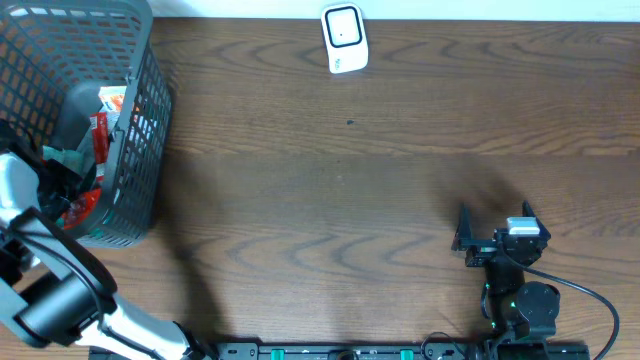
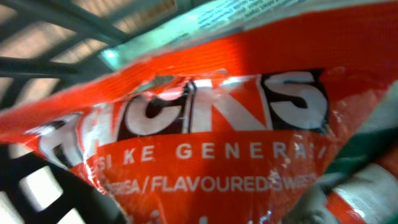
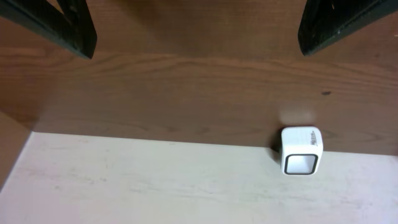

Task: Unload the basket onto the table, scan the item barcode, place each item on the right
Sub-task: 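Close the left gripper on the red HACKS candy bag, then lift the red bag out of the basket toward table center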

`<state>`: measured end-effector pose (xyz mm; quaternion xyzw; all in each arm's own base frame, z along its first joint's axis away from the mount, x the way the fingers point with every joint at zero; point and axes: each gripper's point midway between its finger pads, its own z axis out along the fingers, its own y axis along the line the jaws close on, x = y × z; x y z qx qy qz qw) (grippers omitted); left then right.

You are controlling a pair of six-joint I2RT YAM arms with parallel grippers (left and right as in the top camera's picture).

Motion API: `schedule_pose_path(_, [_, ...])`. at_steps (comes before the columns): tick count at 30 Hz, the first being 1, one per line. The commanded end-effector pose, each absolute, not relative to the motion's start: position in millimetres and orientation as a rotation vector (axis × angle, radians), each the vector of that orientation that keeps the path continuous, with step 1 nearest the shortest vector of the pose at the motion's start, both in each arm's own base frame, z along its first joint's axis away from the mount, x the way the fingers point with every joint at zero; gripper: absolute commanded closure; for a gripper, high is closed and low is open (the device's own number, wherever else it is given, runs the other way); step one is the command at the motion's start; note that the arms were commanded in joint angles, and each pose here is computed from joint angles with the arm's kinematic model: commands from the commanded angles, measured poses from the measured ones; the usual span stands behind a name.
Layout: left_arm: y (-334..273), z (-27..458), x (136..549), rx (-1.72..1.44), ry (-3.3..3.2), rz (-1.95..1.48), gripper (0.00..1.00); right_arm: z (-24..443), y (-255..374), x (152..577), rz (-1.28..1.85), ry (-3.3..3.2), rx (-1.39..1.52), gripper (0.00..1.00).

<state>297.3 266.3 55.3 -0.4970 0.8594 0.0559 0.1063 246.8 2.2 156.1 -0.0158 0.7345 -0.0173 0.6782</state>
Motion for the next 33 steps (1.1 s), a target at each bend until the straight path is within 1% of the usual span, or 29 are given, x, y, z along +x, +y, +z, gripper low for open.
schedule_pose_path(1, [272.2, 73.7, 305.9, -1.427, 2.489, 0.164, 0.92, 155.0, -0.4, 246.7, -0.039, 1.653, -0.015, 0.01])
schedule_pose_path(4, [275.2, 111.9, 309.7, -1.416, 2.378, 0.175, 0.93, 155.2, -0.4, 246.7, -0.039, 1.652, -0.015, 0.01])
schedule_pose_path(8, [266.7, 184.8, 315.7, -1.326, 2.190, 0.122, 0.92, 155.2, -0.4, 246.7, -0.039, 1.652, -0.015, 0.01])
schedule_pose_path(13, [236.9, 267.2, 317.4, -1.153, 2.011, -0.009, 0.93, 155.2, -0.4, 246.7, -0.039, 1.652, -0.015, 0.01])
schedule_pose_path(15, [216.5, 296.4, 318.8, -1.070, 1.955, -0.108, 0.93, 155.2, -0.5, 246.7, -0.039, 1.652, -0.015, 0.01])
schedule_pose_path(16, [186.8, 326.0, 320.8, -0.940, 1.916, -0.247, 0.92, 155.2, -0.5, 246.7, -0.039, 1.652, -0.015, 0.01])
schedule_pose_path(20, [111.4, 366.5, 323.1, -0.641, 1.897, -0.618, 0.92, 155.2, -0.5, 246.7, -0.039, 1.652, -0.015, 0.01])
schedule_pose_path(23, [60.6, 378.0, 322.1, -0.464, 1.916, -0.857, 0.93, 155.2, -0.5, 246.7, -0.039, 1.652, -0.015, 0.01])
schedule_pose_path(25, [34.3, 370.2, 322.0, -0.406, 1.969, -0.946, 0.93, 155.2, -0.4, 246.7, -0.039, 1.652, -0.015, 0.01])
schedule_pose_path(29, [-13.1, 330.8, 322.1, -0.290, 2.141, -1.003, 0.92, 155.2, -0.4, 246.7, -0.039, 1.652, -0.015, 0.01])
schedule_pose_path(33, [-60.5, 274.1, 319.0, -0.202, 2.381, -0.993, 0.93, 155.2, -0.5, 246.7, -0.039, 1.652, -0.015, 0.01])
